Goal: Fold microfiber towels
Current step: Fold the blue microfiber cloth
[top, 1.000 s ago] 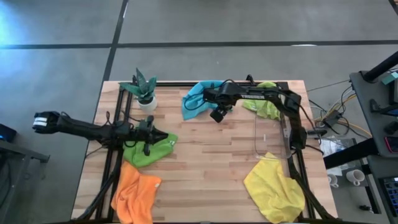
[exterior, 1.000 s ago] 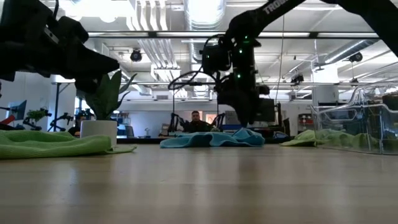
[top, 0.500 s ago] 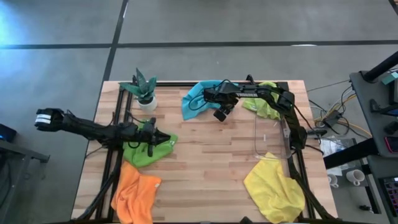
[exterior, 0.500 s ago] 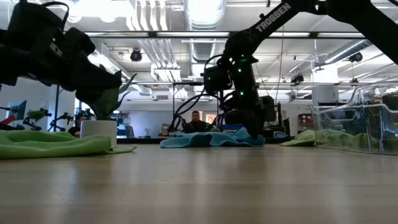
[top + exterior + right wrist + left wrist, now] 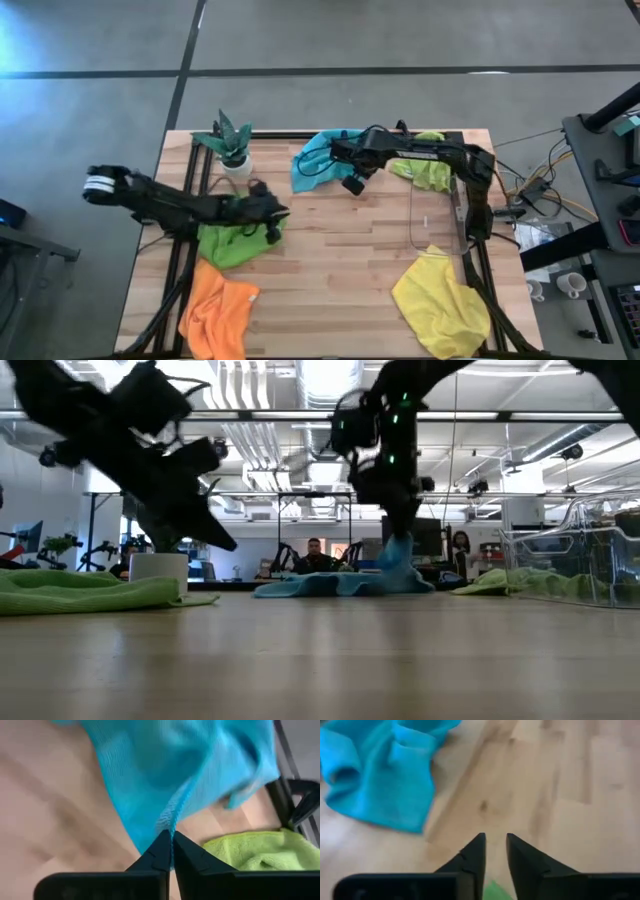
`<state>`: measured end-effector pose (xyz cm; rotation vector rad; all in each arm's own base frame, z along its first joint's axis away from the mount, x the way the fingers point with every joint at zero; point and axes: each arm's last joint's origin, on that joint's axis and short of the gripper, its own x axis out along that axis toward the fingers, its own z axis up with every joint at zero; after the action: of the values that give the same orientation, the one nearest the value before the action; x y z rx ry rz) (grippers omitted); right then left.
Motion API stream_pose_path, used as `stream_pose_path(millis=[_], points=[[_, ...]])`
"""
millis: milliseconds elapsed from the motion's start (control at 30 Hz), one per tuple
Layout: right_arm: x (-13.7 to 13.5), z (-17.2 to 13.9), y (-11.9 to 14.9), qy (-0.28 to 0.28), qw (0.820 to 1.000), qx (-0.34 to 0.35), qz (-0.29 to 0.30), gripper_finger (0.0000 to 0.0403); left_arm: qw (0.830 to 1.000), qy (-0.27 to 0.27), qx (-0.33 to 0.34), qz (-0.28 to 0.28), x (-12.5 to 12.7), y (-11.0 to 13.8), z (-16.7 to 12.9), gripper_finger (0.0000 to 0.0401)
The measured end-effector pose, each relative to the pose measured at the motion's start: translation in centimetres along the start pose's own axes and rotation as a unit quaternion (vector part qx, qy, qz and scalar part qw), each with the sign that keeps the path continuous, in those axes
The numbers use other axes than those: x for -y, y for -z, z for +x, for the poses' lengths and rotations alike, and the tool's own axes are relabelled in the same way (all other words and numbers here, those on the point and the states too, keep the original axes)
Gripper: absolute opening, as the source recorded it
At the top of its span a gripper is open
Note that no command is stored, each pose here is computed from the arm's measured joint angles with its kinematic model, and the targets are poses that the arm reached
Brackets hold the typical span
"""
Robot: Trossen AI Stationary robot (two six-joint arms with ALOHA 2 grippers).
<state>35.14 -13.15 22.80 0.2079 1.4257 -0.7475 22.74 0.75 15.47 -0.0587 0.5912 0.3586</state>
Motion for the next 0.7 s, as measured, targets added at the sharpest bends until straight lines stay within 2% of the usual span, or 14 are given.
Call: stream_pose_path(millis=[133,267,367,500,700], points=[[0.2,-2.4,0.9,-0.009,1.000,0.028,0.001,0.0009,0.997,-0.047,-0.029,0.060,0.2,-2.1,2.5,0.0129],[0.2,-3.4,2.2,-0.013,0.999,0.032,-0.005,0.0009,0.983,-0.067,-0.082,0.149,-0.2,-2.5,5.2,0.0175],[-0.1,-3.4,3.6,-0.014,0.999,0.020,-0.023,0.0009,0.966,-0.076,-0.151,0.194,-1.2,-1.5,6.9,0.0180],[-0.6,-3.0,5.8,-0.010,0.999,0.003,-0.046,0.0009,0.957,-0.090,-0.174,0.212,-2.5,-1.7,7.9,0.0169],[-0.7,-2.0,7.8,-0.017,0.999,0.016,-0.045,0.0009,0.961,-0.103,-0.134,0.221,-3.7,-4.5,7.0,0.0164]])
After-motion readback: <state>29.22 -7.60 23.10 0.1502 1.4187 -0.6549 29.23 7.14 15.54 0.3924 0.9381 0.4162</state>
